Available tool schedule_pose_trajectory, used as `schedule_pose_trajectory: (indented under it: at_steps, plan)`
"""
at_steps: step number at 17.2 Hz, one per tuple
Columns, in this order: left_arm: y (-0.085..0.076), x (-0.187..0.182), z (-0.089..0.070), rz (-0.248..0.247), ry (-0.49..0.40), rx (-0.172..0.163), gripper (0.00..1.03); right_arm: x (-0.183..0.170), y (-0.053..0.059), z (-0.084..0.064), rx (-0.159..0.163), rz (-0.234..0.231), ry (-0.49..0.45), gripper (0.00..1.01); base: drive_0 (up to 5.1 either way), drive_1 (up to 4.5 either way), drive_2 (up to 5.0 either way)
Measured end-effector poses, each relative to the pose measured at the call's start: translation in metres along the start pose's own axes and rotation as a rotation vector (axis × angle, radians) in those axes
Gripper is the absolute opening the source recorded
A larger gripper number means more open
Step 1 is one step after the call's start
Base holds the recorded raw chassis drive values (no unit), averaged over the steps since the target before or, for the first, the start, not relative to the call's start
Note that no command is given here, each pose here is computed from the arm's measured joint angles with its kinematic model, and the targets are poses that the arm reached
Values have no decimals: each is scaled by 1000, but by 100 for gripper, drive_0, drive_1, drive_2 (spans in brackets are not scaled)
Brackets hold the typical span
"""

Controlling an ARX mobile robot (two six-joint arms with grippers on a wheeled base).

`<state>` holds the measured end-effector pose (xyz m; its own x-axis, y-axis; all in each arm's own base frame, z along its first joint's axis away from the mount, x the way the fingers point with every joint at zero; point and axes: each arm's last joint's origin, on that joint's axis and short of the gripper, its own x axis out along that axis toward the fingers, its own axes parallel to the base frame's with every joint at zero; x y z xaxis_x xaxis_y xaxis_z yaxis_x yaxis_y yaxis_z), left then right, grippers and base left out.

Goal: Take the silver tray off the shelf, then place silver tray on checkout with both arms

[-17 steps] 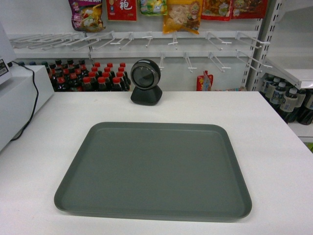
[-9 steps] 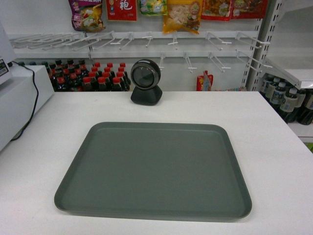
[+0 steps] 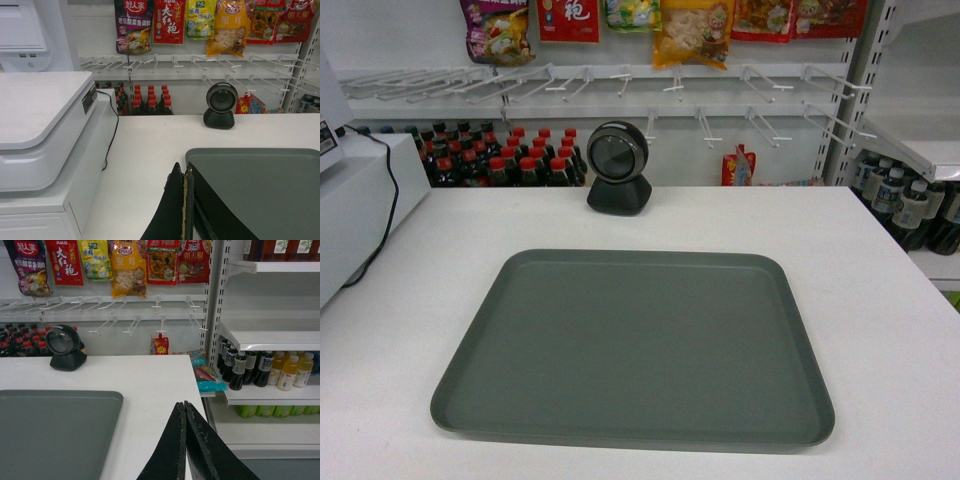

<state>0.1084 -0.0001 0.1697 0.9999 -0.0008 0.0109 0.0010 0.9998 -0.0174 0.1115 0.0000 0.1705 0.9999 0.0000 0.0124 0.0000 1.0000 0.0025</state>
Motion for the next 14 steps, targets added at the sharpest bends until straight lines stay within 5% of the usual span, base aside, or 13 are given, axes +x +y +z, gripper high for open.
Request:
schedule_pose_trajectory:
  at_steps: [2,7,8,14]
  plan:
    - [0,-8,-7,-2,55,0,1,-2,0,0,0,0,-2,2,0,0,0]
    - [0,-11,-3,-1,13,0,1,-14,0,-2,0,1,0,2,0,0,0]
    - [0,-11,-3,1,13,0,6,-14,0,-4,0,1,14,12,0,0,0]
    - [0,-11,-3,0,13,0,73,-14,0,-3,0,1,8,80,0,0,0]
